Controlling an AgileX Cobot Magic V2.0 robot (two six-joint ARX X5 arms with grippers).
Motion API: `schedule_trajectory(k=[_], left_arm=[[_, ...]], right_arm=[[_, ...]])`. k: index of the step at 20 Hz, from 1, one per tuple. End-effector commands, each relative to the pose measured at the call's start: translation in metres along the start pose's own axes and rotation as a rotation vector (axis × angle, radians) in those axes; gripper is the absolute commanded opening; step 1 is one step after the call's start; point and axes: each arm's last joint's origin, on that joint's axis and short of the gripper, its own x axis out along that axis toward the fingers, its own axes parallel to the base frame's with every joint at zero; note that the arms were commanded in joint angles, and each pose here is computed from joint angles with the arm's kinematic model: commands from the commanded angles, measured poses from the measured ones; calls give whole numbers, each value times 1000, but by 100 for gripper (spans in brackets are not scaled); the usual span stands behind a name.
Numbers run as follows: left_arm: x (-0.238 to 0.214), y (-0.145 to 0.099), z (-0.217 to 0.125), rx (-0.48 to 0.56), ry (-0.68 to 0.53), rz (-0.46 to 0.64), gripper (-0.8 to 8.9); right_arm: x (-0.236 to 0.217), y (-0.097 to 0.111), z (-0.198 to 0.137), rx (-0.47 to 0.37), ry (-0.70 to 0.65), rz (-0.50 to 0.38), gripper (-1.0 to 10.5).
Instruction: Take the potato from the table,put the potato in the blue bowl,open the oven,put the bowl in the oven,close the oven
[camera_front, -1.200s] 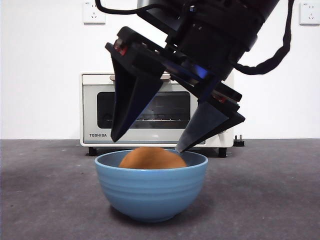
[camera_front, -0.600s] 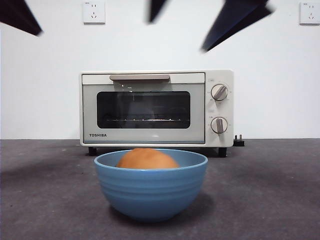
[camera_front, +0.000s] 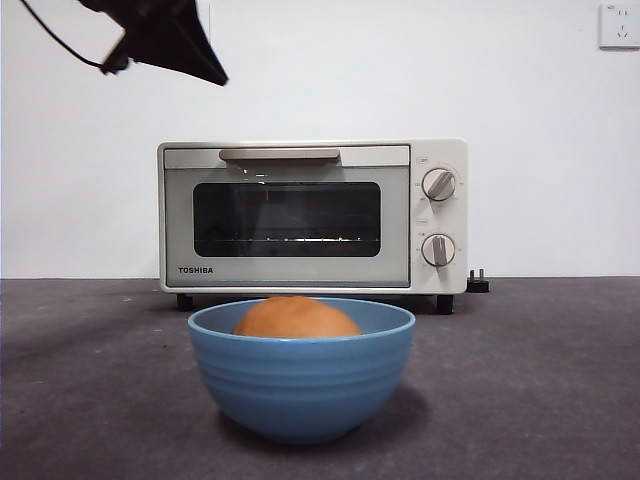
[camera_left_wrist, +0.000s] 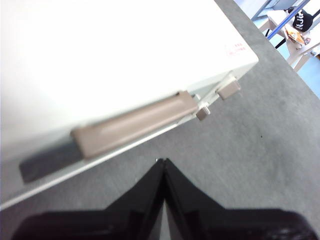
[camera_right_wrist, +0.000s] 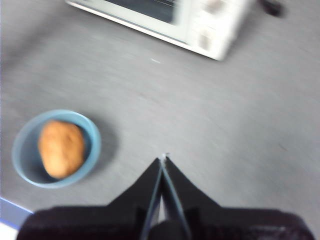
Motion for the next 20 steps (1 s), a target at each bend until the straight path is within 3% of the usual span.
schedule_trajectory(k=[1,11,20], left_arm=[[19,2,7,-2,18,-15,-5],[71,14,8,30,37,112,-6],[87,19,-1,16,96,150,-6]], right_arm=[[-10,-8,-8,73,-5,-10,-9],[-45,-36,-36,229,-73,4,-8],[-45,-38,-38,225,-64,-27,-8]])
